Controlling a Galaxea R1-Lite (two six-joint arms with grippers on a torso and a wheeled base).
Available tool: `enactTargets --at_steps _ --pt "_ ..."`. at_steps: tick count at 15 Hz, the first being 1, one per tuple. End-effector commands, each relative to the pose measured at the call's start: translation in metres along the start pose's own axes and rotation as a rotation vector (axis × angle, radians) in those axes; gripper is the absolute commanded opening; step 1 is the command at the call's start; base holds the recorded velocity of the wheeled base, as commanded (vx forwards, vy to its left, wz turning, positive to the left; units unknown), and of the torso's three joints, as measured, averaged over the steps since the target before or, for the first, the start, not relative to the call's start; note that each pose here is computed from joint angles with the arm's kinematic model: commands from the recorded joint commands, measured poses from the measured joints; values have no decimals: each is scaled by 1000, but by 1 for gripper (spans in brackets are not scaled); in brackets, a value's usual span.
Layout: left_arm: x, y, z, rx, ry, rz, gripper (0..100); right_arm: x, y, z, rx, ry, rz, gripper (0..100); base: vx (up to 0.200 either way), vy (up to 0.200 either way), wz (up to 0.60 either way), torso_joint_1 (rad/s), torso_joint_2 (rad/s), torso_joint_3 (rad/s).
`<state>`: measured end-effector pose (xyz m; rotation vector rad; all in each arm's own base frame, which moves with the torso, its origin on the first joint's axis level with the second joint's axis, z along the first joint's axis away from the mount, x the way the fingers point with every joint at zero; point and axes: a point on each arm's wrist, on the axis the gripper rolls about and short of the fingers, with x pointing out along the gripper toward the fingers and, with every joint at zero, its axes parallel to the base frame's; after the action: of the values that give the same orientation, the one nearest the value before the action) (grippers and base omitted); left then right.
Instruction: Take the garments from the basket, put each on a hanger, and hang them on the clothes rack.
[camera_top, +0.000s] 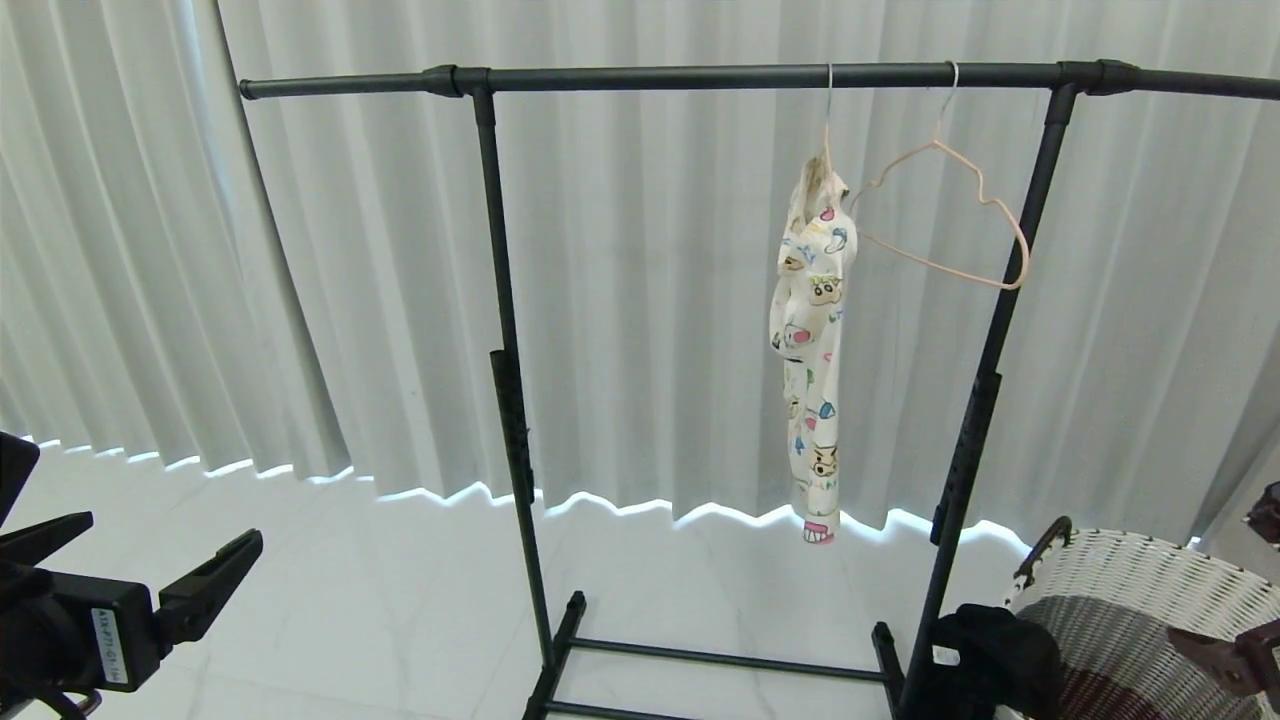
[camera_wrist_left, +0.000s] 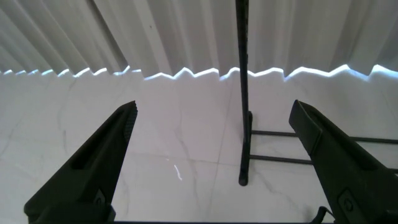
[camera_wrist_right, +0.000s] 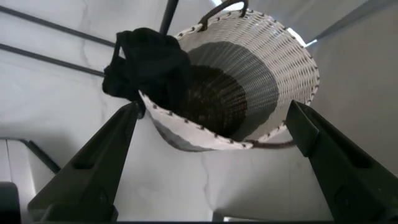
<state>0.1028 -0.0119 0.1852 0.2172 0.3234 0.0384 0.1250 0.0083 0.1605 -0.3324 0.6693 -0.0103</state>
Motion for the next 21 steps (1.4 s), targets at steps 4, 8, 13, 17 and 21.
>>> enactTargets --at_steps 4,8,13,17,21 --pt "3 0 4 0 4 -2 100 32 8 -2 -26 103 47 100 200 0 0 4 6 2" --pt "4 -1 2 0 12 -3 100 54 18 -24 -77 172 67 100 200 0 0 6 4 6" --pt "4 -7 4 20 1 -57 100 87 34 -46 -172 264 117 100 0 0 0 0 0 0" --pt "2 -19 38 41 -112 -219 100 107 47 -52 -292 315 202 100 0 0 0 0 0 0" --pt "5 -19 51 34 -136 -219 100 133 67 -61 -363 372 259 100 0 0 0 0 0 0"
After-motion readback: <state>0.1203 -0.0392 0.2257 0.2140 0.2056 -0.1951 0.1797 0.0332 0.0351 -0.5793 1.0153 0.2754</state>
